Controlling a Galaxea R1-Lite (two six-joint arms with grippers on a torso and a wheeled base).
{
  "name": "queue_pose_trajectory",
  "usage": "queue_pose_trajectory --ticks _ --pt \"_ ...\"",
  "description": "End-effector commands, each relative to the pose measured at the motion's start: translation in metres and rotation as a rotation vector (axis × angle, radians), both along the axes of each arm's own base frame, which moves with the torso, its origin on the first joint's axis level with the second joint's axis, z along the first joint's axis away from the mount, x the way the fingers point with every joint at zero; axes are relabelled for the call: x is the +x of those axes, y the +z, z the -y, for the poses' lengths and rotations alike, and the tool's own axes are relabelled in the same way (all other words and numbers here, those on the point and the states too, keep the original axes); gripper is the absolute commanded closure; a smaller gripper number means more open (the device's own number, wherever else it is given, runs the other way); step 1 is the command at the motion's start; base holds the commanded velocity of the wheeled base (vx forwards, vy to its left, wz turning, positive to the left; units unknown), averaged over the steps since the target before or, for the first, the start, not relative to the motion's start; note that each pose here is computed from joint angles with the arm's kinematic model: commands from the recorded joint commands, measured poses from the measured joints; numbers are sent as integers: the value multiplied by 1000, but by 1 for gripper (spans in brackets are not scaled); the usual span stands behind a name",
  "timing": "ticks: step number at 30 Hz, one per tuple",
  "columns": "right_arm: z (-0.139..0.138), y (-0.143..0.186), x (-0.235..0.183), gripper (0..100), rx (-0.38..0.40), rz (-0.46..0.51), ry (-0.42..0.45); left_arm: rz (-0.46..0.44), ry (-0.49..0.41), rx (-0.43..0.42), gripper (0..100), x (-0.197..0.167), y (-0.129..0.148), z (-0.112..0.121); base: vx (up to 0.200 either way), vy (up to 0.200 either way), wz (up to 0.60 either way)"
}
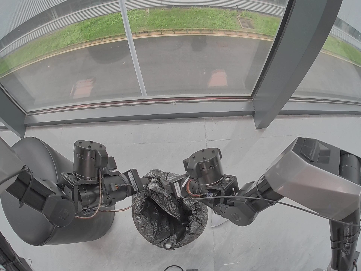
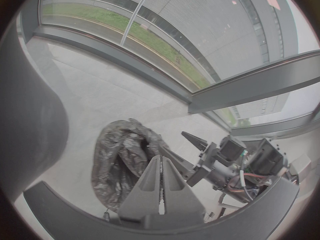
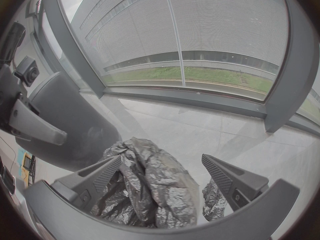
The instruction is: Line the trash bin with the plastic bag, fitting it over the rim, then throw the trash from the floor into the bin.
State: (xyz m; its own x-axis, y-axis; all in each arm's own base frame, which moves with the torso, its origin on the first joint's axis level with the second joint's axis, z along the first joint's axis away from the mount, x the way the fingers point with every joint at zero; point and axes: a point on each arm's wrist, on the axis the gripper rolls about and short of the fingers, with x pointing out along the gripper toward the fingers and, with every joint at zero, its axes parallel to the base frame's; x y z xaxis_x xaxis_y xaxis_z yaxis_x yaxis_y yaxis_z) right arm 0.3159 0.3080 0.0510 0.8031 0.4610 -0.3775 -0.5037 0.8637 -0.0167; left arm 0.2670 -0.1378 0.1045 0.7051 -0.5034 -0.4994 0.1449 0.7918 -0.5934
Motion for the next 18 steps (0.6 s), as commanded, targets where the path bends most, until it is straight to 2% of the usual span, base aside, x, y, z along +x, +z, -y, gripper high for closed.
queue_pose_trajectory --ticks 1,4,6,7,11,16,18 --pt "32 12 5 0 42 26 -71 -8 -66 -35 100 0 -8 23 0 0 0" --pt "46 21 5 0 73 58 -96 -46 -82 -10 100 0 -22 28 0 0 0" --pt "46 21 5 0 73 58 -96 -46 -82 -10 100 0 -22 28 0 0 0" --pt "58 32 5 0 125 101 -123 -86 -100 16 100 -1 -37 33 0 0 0" --pt "70 44 6 0 183 119 -157 -105 -140 75 100 0 -55 42 0 0 0" --pt "77 46 7 0 207 125 -175 -78 -148 88 100 4 -64 46 0 0 0" --pt "79 41 4 0 218 130 -175 -54 -102 113 100 8 -69 47 0 0 0"
